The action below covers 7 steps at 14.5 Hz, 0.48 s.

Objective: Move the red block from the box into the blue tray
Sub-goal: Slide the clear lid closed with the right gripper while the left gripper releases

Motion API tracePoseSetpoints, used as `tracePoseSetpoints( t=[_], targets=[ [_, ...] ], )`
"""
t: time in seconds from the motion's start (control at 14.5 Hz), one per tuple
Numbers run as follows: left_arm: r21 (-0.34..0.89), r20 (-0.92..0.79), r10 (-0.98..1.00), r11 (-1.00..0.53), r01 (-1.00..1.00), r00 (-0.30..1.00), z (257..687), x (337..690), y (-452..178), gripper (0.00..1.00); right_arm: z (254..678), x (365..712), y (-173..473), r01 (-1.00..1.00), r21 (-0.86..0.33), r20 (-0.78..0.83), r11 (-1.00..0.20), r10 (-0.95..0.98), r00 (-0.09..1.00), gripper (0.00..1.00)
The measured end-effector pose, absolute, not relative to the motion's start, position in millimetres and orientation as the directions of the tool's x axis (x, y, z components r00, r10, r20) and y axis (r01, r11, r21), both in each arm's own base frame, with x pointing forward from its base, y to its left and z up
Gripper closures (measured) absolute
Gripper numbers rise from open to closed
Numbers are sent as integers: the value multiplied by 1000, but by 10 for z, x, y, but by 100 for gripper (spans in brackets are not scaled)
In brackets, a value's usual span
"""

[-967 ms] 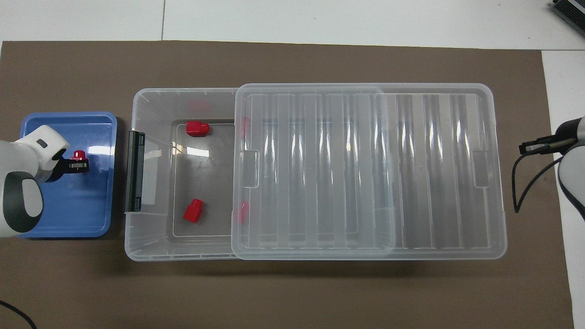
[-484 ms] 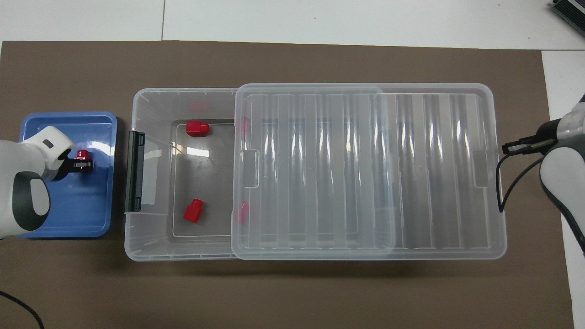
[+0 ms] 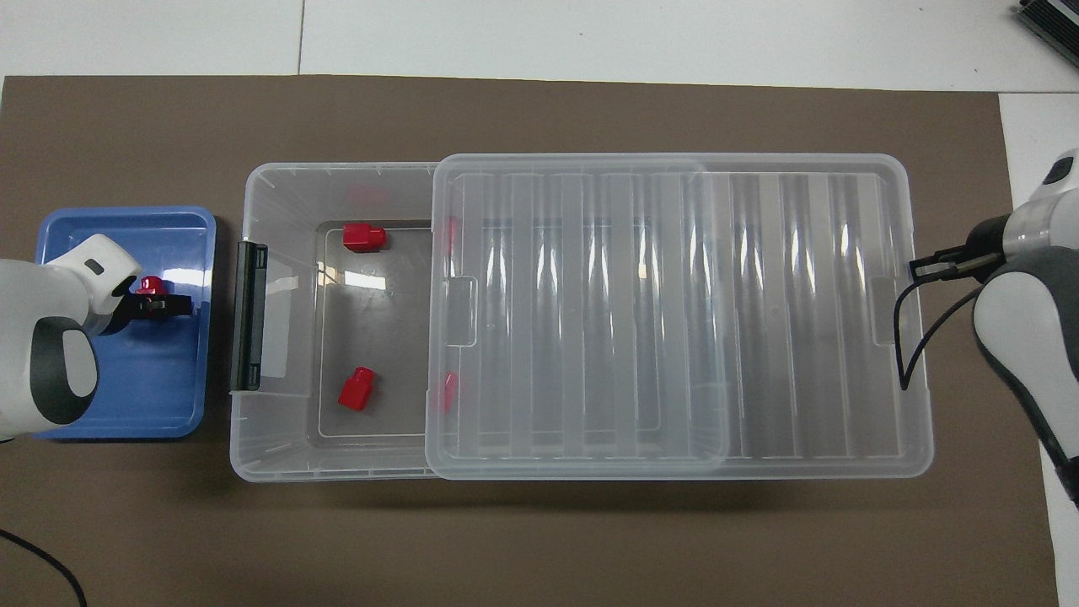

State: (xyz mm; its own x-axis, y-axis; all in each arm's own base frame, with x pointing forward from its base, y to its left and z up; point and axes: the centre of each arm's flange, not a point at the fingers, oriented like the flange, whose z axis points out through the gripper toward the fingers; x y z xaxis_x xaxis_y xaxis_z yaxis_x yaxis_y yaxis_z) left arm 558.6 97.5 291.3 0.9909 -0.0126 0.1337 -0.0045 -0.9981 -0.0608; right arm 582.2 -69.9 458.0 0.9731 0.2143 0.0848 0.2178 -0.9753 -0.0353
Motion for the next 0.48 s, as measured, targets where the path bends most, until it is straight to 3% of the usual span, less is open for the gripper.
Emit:
tracePoseSetpoints(
  t=[0.48],
  targets=[
    [-54, 107, -21, -998, -15, 994, 3029, 5651, 922, 0, 4580, 5862, -207, 223, -42, 84, -974, 219, 972, 99]
  ],
)
